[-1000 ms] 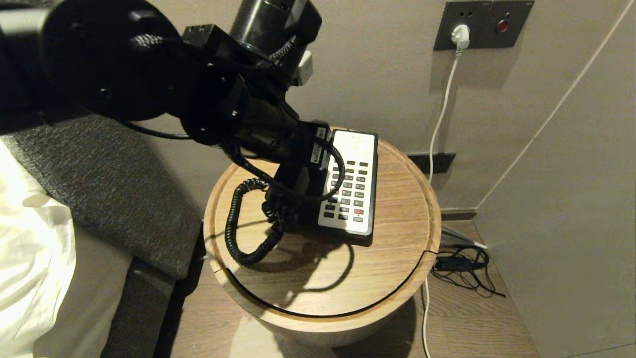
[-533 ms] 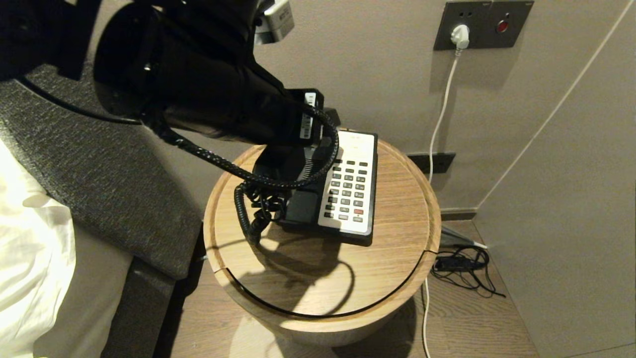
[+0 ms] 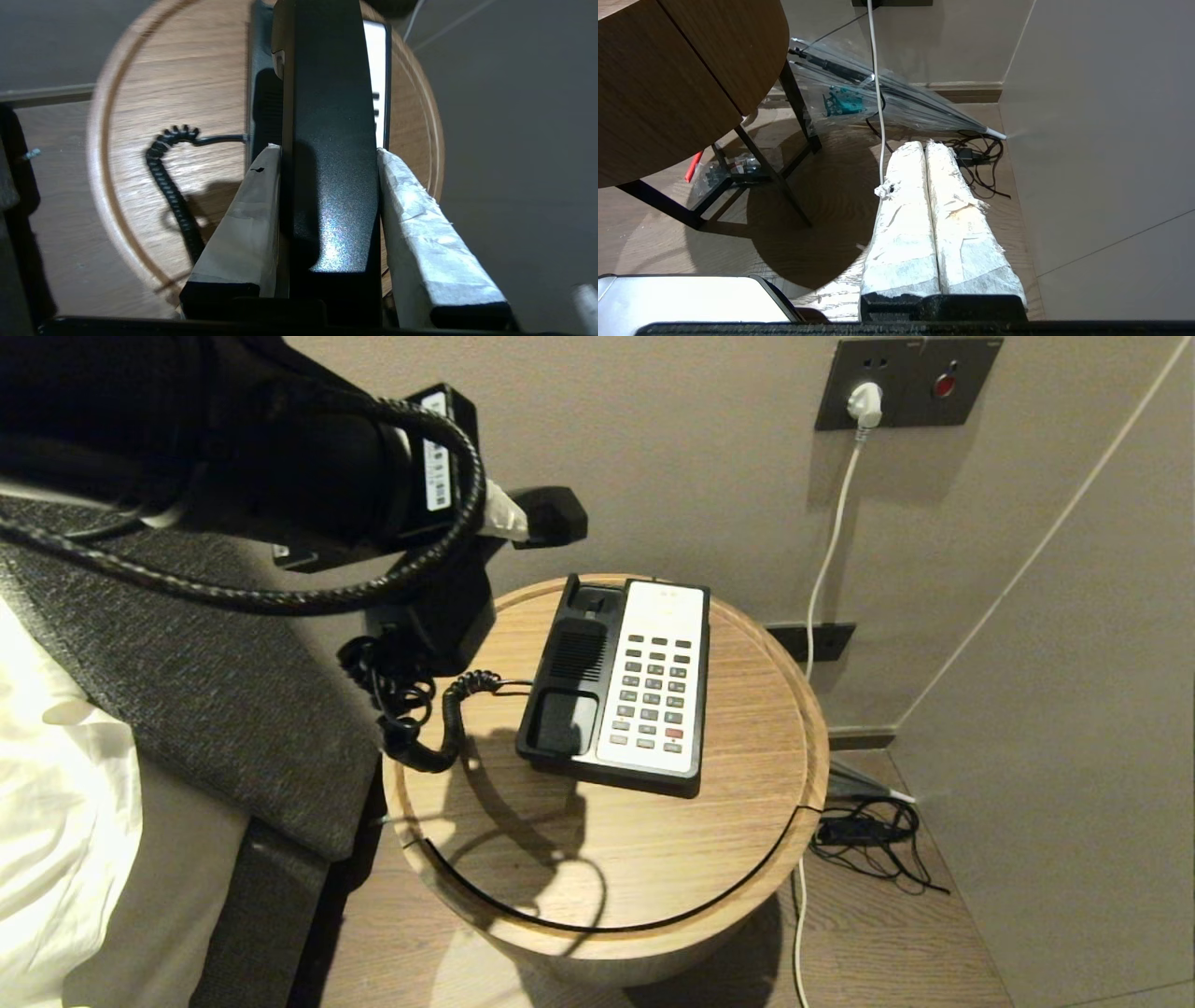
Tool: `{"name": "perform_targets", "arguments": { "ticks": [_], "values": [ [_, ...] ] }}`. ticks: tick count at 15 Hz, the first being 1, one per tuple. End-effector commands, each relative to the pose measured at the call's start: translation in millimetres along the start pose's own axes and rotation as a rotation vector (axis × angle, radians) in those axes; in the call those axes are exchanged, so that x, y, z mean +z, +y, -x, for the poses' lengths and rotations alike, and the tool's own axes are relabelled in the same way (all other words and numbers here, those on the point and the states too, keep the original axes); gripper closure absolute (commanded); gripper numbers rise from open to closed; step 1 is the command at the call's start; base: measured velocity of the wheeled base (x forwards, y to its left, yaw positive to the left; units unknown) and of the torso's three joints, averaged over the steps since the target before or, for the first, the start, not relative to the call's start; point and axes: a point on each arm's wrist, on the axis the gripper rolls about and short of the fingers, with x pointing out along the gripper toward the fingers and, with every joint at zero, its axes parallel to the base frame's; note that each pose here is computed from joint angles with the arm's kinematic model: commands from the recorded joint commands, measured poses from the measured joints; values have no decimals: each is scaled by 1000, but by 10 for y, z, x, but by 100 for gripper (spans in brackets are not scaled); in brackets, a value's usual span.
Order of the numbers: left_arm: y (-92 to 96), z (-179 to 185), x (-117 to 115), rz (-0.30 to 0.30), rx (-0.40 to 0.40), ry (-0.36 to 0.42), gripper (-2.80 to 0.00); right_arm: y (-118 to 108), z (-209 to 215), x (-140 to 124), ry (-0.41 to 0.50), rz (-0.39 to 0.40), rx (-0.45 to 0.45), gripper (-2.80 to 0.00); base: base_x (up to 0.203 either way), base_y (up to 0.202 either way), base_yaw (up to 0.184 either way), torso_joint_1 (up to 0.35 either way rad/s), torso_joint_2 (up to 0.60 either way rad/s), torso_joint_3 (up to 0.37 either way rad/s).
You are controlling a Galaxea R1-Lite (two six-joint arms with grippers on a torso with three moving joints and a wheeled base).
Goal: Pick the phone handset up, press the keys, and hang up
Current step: Dial the number
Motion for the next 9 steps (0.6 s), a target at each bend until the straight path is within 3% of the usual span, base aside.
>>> {"name": "perform_targets", "arguments": {
  "ticks": [1,5,9],
  "values": [
    [123,318,83,68,-26,-61,0,0,0,0,0,1,1,0,0,0,0,0,0,0],
    [210,600,146,151,-88,-109,0,0,0,0,0,1,1,0,0,0,0,0,0,0],
    [260,842,181,286,-209,-114,0,0,0,0,0,1,1,0,0,0,0,0,0,0]
  ]
}}
